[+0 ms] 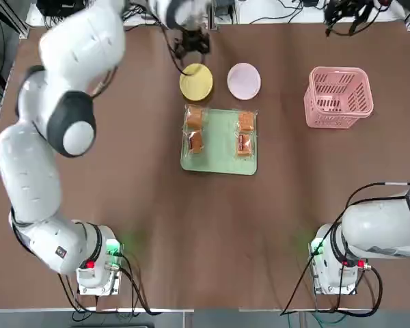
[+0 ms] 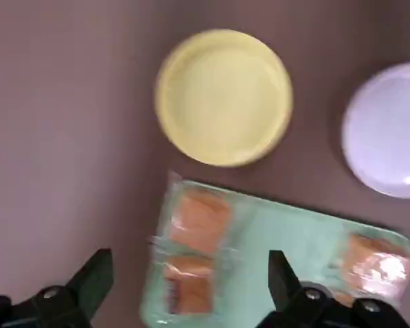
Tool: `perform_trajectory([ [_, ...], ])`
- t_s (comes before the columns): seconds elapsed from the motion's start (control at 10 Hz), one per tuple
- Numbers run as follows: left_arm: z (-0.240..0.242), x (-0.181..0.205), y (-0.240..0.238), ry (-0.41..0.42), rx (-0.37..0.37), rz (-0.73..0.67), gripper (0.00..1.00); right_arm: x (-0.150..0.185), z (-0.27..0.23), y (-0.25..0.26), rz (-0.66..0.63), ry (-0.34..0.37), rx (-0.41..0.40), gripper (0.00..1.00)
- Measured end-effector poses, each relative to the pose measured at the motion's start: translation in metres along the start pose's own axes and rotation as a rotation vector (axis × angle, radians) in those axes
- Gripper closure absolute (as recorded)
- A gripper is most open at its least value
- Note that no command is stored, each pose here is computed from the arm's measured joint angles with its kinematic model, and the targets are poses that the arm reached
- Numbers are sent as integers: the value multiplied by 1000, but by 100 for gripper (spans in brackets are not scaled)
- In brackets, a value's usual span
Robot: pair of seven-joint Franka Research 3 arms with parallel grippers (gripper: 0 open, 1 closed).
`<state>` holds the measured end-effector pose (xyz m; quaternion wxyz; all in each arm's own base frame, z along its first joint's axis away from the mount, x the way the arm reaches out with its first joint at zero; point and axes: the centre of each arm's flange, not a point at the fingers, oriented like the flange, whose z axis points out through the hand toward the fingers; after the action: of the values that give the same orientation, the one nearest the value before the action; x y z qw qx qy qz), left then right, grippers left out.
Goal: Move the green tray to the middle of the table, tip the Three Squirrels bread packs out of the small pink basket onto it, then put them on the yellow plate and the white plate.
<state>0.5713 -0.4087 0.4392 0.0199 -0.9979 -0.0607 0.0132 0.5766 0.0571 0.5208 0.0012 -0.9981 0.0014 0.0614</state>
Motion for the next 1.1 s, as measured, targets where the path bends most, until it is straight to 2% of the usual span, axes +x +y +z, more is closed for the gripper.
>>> perform_trajectory([
  [0.3,6,98,-163,-92,12,100,0,-5,59,-56,25,27,2,3],
  [0.6,-21,141,-296,-62,-15,111,0,-25,124,-117,97,86,25,2],
  [0.8,-59,137,-324,-9,-18,140,0,-37,155,-143,129,92,30,2],
  [1.1,-92,121,-319,29,-18,151,0,-41,200,-182,169,112,-34,2],
])
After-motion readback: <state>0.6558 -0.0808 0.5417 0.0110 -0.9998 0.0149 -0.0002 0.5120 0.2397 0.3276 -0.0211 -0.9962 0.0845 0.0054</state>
